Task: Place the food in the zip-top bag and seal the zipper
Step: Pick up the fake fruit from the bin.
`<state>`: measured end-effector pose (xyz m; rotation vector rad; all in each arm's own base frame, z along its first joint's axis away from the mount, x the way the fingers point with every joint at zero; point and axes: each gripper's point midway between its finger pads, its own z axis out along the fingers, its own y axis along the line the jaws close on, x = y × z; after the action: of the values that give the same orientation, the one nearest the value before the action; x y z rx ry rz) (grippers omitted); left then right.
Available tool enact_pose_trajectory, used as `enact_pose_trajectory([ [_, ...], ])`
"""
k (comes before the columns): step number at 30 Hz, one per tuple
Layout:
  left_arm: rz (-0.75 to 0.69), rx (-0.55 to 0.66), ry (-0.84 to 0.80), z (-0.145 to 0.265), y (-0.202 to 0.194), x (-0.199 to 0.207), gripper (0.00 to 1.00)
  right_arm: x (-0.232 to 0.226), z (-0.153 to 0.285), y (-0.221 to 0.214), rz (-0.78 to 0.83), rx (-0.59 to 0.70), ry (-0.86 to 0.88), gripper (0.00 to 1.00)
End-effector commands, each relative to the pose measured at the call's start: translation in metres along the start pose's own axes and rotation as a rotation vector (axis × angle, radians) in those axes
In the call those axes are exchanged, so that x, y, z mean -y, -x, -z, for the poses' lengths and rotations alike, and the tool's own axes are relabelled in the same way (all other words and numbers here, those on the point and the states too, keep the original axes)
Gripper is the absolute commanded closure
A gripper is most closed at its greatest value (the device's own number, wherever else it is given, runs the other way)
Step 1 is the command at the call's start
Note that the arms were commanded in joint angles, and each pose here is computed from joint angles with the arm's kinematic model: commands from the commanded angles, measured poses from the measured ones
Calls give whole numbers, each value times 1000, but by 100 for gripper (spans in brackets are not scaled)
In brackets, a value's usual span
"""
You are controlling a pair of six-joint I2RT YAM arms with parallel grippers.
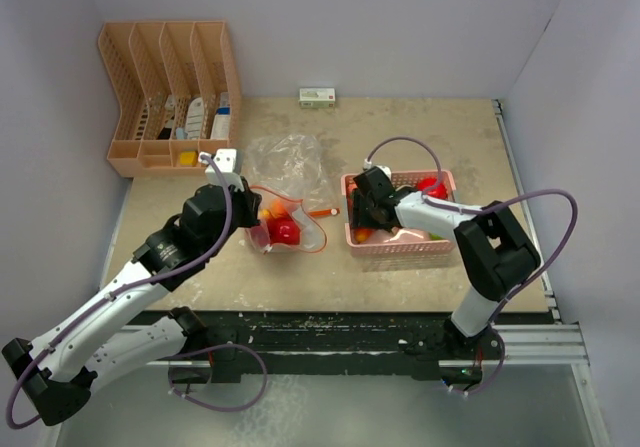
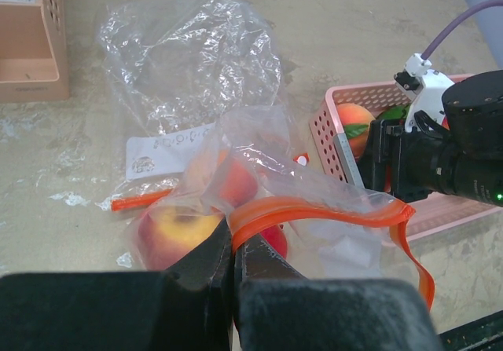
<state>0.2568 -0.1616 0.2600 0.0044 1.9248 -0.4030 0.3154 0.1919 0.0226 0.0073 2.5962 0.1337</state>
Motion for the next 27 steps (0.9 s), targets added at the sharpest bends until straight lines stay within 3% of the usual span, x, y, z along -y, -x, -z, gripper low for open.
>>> enact_pose_trajectory([
  [1, 39, 64, -41, 3, 19, 9, 100, -3, 5, 4, -4, 15, 13, 62],
  [5, 40, 67, -42, 3, 20, 10, 100, 0, 30, 19, 4, 61, 13, 80],
  [10, 40, 68, -49, -1, 24, 15, 100, -5, 95, 63, 61, 225, 86, 84],
  [16, 44, 61, -76, -10, 27, 26, 100, -42, 185, 86, 184, 406, 417, 84],
  [22, 34, 16, -82, -29, 19, 37, 100, -105, 280, 64, 376, 545, 859, 82],
  [27, 40, 17, -110, -36, 21, 47, 100, -150, 298, 36, 464, 511, 1017, 85],
])
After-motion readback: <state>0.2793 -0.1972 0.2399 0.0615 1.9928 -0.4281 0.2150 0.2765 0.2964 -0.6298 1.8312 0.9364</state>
